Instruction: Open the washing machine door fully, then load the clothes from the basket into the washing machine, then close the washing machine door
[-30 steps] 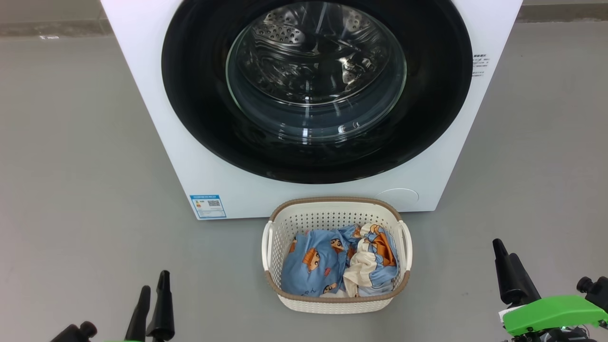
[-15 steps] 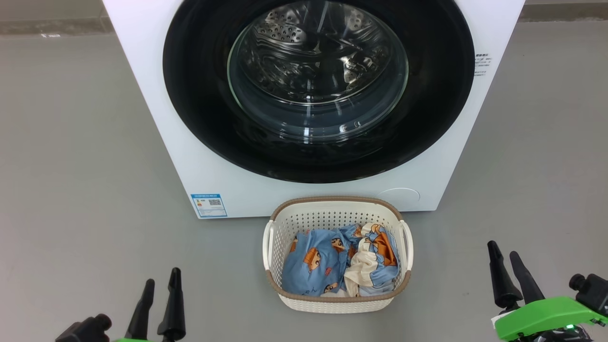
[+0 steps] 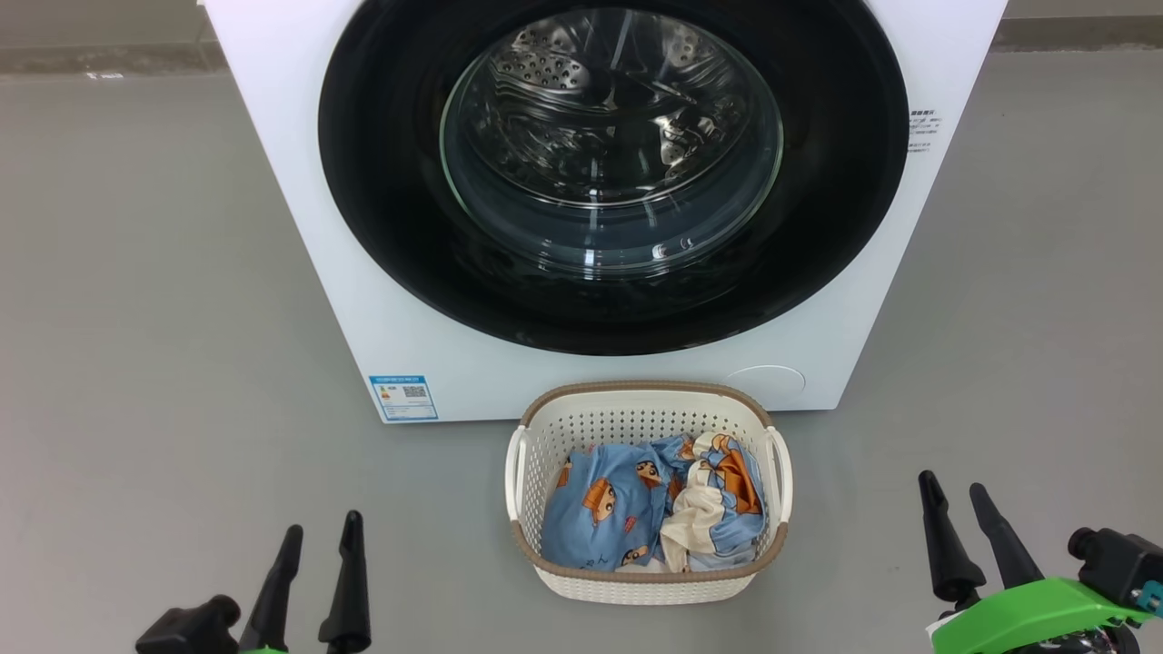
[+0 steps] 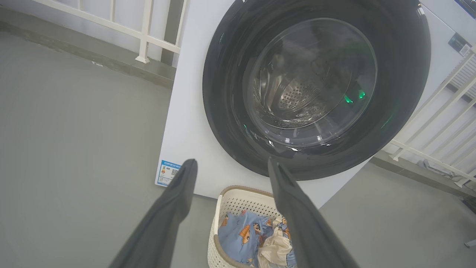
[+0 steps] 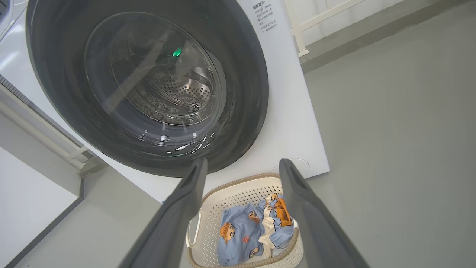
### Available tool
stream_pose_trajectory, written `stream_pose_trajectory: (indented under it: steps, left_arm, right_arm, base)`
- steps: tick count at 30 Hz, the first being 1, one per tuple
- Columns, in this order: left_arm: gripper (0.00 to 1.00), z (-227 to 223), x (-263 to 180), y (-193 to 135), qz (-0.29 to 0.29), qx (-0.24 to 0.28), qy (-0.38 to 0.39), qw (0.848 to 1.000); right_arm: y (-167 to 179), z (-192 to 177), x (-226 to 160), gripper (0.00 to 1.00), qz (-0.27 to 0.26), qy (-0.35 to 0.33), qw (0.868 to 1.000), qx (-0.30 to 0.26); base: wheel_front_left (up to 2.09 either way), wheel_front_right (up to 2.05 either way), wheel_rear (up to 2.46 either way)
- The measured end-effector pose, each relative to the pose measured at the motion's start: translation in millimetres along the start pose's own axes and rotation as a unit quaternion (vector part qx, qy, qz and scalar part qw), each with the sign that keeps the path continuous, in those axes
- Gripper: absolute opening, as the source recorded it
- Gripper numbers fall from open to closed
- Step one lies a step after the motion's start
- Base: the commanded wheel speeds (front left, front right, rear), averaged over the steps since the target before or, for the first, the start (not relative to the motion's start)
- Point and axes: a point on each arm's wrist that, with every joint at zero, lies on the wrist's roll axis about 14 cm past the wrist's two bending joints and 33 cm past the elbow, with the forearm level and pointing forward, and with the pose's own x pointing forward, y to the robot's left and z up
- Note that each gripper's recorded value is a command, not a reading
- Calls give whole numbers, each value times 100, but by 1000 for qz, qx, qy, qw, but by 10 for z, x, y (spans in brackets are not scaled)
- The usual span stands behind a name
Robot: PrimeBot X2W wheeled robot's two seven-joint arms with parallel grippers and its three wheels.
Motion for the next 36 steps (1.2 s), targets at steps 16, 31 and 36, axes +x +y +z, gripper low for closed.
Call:
stream_pose_trajectory:
  steps: [16,31,36]
  left_arm:
    - [100,27,11,-89,-24,89,-10,996]
    - [100,-28,-4,-37,-27,160,-7,987]
    - [100,-30,3,9,-21,164,-5,986]
  right_arm:
    - [47,2,-59,100,20,-5,996,-89]
    - [29,54,-66,100,25,-20,988,-152]
    - [21,59,-75,100,24,-22,987,-154]
  base:
    - [0,0,0]
    - [0,0,0]
    - [0,0,0]
